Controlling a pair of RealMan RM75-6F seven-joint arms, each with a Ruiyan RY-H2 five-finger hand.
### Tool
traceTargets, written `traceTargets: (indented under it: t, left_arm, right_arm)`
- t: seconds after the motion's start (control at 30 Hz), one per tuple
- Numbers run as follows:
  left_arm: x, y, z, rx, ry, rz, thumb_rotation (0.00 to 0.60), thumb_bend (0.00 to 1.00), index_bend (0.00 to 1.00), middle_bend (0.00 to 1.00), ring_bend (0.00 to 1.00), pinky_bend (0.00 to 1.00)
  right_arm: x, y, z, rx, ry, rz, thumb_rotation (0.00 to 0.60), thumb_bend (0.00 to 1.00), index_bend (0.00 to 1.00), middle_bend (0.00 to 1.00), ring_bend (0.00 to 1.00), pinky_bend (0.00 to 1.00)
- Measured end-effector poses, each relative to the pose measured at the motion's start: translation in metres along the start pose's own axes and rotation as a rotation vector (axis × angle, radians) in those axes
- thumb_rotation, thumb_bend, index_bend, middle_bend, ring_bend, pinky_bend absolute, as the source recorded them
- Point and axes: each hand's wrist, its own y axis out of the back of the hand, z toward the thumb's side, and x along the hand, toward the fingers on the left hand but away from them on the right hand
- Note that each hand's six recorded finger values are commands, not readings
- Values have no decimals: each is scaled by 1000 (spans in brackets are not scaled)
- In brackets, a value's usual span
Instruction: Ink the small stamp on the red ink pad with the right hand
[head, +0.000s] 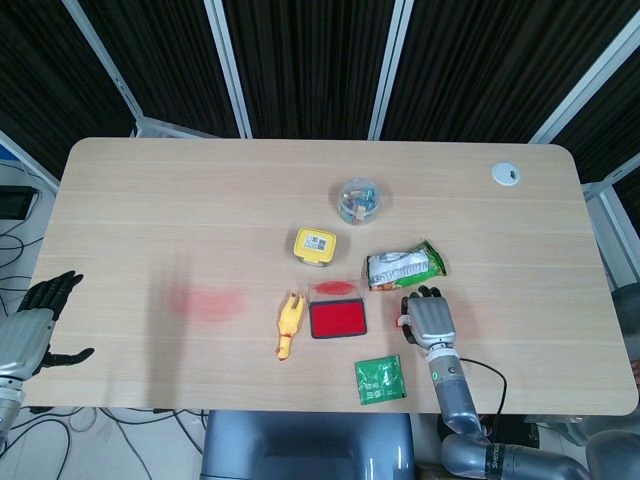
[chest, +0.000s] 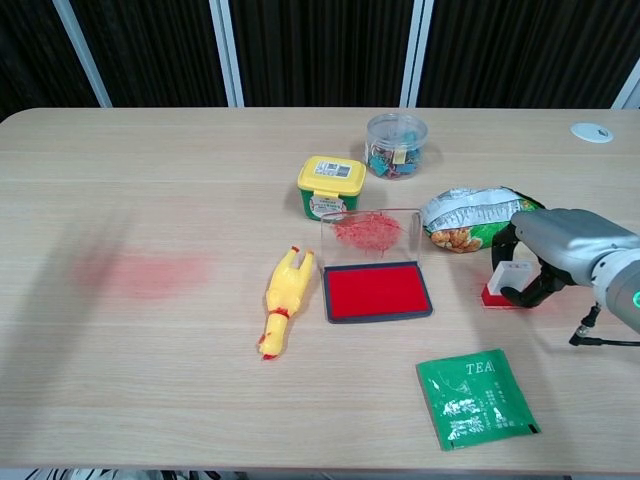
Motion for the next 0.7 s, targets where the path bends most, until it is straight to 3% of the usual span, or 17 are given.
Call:
traceTargets:
  t: [0.33, 0.7]
  left_arm:
    - [0, 0, 0, 0, 0, -1, 600, 0, 0, 0, 0, 0]
    - [0, 0, 0, -1, -1, 0, 600, 0, 0, 0, 0, 0]
  right_arm:
    - [0, 2, 1, 0, 4, -17, 600, 455, 597, 488, 361, 202]
    - [1, 4, 1, -6, 9, -31, 600, 517, 664, 558, 433, 212]
